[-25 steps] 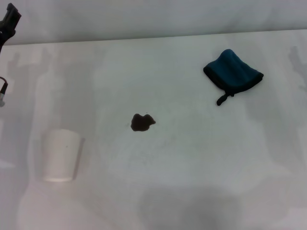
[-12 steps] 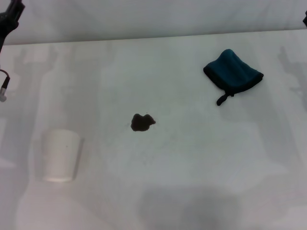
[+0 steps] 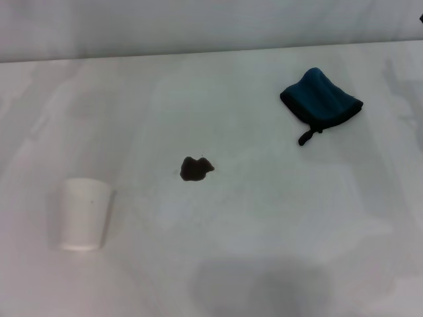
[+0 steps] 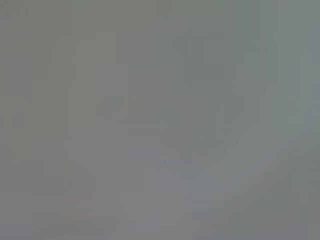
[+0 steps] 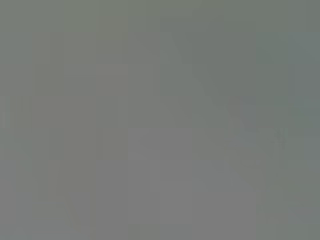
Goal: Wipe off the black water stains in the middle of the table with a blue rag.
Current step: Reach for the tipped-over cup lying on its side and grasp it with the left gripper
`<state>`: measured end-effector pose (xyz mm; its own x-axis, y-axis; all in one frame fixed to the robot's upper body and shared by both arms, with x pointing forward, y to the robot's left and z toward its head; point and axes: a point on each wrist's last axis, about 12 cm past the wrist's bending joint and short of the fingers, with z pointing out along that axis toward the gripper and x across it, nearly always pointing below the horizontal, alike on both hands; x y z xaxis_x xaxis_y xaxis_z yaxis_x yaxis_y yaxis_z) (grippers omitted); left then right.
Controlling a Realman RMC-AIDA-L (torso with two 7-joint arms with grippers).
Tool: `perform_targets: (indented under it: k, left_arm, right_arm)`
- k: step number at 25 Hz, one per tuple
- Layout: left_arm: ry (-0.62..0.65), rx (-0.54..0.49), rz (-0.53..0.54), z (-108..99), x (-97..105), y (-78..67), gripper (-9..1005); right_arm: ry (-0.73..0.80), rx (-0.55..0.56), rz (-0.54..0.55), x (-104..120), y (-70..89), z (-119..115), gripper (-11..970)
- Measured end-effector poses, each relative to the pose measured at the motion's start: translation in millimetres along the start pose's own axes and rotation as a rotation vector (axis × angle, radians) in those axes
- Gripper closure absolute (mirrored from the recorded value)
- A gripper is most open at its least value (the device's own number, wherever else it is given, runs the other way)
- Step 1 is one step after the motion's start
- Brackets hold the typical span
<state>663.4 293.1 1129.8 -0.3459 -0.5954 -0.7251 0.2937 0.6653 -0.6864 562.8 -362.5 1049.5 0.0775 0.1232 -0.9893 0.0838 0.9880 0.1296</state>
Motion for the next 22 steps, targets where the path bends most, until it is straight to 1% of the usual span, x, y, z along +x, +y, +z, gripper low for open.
perform_targets:
  k: [1, 3, 6, 7, 8, 10, 12, 16, 18, 19, 20, 22]
  left_arm:
    - [0.028, 0.009, -0.016, -1, -5, 0.6, 123]
    - [0.124, 0.054, -0.065, -7, -16, -0.8, 124]
    - [0.237, 0.138, -0.156, -18, -20, -5.8, 124]
    - [0.267, 0.164, -0.218, -24, -20, -6.4, 124]
    - [0.283, 0.177, -0.273, -29, -20, -5.6, 124]
    - [0.312, 0.184, -0.389, -46, -18, 1.3, 127]
    - [0.361, 0.183, -0.464, -62, -12, 7.6, 131]
    - [0.534, 0.14, -0.544, -84, 2, 13.8, 134]
    - [0.611, 0.133, -0.562, -89, 4, 12.4, 134]
    - [0.611, 0.133, -0.562, -89, 4, 12.4, 135]
    - [0.681, 0.123, -0.56, -91, 1, 9.6, 135]
    - [0.717, 0.096, -0.547, -89, -6, 8.6, 135]
  right_arm:
    - [-0.006, -0.004, -0.004, -2, 0.3, 1, 88]
    - [-0.014, -0.012, -0.012, -4, 0.8, 3, 89]
    - [-0.019, -0.013, -0.021, -6, -1.5, 4, 89]
    - [-0.024, -0.01, -0.026, -7, -3.4, 4, 89]
    - [-0.029, -0.008, -0.031, -8, -5.2, 4, 89]
    - [-0.033, -0.003, -0.036, -9, -8.0, 3, 89]
    - [-0.032, 0.001, -0.038, -9, -10.1, 1, 88]
    - [-0.031, 0.006, -0.044, -10, -14.3, 1, 88]
    - [-0.036, 0.004, -0.047, -12, -14.2, 3, 89]
    - [-0.036, 0.004, -0.048, -12, -13.9, 4, 89]
    - [-0.036, 0.003, -0.048, -13, -13.7, 4, 89]
    - [-0.036, 0.003, -0.048, -13, -13.7, 5, 89]
